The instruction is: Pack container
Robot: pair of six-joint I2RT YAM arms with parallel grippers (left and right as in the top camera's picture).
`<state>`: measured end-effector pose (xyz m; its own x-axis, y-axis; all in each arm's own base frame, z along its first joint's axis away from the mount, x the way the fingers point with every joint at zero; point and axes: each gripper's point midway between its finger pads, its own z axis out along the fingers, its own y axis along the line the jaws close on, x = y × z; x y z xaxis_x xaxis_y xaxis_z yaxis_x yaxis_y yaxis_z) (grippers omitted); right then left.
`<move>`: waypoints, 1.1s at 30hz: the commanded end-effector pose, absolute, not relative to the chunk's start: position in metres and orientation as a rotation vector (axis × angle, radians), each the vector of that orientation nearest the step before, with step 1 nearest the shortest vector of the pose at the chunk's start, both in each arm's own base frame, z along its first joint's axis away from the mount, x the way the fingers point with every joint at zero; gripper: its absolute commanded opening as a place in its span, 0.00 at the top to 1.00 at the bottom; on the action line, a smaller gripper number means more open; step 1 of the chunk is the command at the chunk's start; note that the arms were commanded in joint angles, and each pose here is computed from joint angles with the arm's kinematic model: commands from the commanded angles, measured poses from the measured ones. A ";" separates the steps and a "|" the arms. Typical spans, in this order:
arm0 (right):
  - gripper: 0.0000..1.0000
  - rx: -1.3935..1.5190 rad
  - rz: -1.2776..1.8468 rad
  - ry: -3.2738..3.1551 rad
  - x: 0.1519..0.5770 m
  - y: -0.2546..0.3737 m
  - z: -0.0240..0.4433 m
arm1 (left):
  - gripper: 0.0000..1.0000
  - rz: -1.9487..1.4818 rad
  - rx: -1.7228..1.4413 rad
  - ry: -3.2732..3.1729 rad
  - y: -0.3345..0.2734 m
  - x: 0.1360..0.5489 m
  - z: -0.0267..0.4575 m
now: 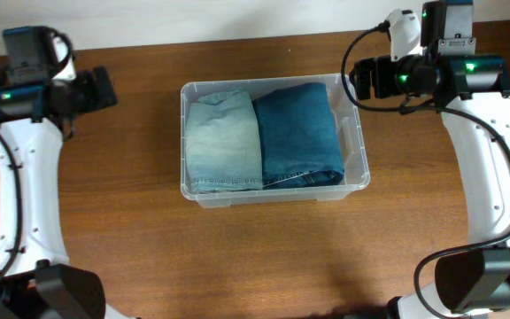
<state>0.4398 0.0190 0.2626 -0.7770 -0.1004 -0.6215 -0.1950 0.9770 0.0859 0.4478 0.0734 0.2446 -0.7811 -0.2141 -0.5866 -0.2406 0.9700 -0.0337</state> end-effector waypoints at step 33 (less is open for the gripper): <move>0.02 -0.184 0.064 2.200 0.183 0.018 0.255 | 0.00 0.019 -0.400 2.386 0.037 0.179 0.215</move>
<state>0.1862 0.0196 0.2623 -0.5584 -0.1099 -0.8223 -0.1650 0.9861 -0.0198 0.1854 0.0401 0.2220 -0.6829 -0.2610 -0.6823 -0.2840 0.9554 -0.0813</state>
